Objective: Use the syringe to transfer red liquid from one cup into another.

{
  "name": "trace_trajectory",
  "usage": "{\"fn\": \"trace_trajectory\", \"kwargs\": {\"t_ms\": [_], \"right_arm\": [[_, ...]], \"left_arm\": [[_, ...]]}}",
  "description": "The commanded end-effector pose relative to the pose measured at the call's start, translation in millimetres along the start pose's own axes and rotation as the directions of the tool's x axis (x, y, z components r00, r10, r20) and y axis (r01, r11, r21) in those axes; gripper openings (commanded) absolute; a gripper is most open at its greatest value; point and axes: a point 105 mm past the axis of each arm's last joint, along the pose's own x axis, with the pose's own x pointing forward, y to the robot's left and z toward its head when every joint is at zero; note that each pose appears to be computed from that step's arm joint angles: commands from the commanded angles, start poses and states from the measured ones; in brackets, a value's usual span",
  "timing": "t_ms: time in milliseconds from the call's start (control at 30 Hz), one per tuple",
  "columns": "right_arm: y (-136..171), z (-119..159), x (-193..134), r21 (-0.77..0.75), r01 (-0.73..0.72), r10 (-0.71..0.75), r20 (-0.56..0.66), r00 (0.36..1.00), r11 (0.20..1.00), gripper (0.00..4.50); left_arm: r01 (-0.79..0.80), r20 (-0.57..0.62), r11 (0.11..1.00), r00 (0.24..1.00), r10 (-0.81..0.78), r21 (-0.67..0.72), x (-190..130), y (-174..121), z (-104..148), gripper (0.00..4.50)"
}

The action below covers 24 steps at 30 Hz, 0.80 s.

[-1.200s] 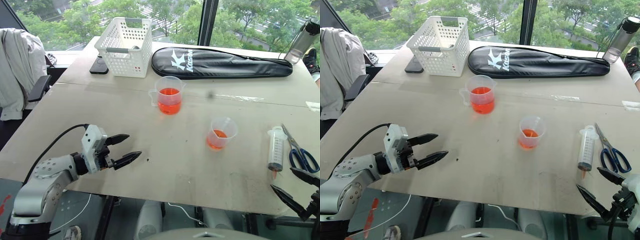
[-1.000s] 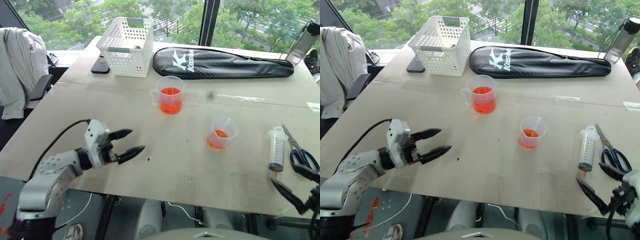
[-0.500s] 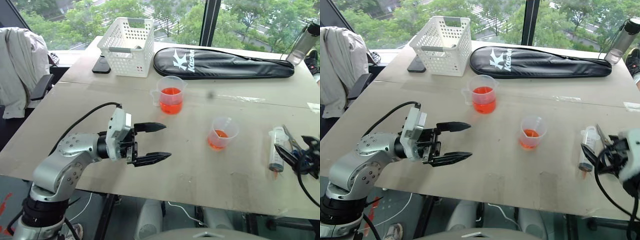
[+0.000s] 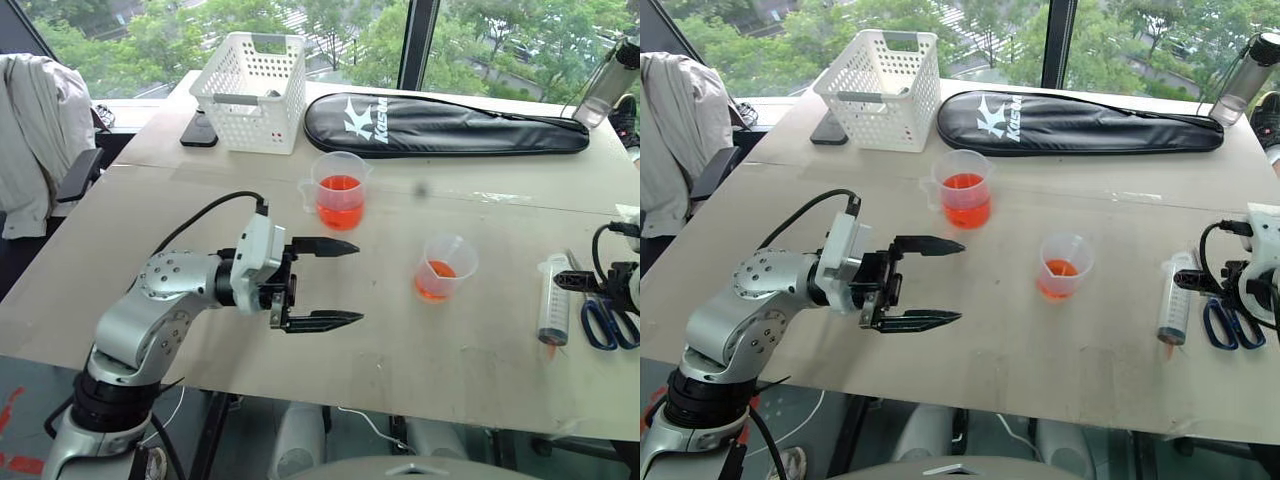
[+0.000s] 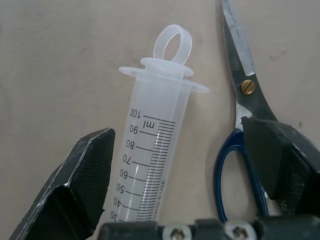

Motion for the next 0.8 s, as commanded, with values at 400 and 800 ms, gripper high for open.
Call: {"fn": "trace_trajectory", "kwargs": {"t_ms": [400,800], "right_arm": [[16.0,1.0,8.8,0.082,0.033,-0.026,-0.081,0.996,0.996,4.38],[21.1,-0.4,20.9,0.120,0.031,-0.019,-0.102,0.995,0.992,4.38]], "left_arm": [[-0.028,0.064,0.999,0.998,0.026,0.026,-0.8,-6.1,15.5,4.50],[-0.021,0.035,1.000,0.999,0.020,0.006,-4.0,-11.3,14.1,4.50]]}}
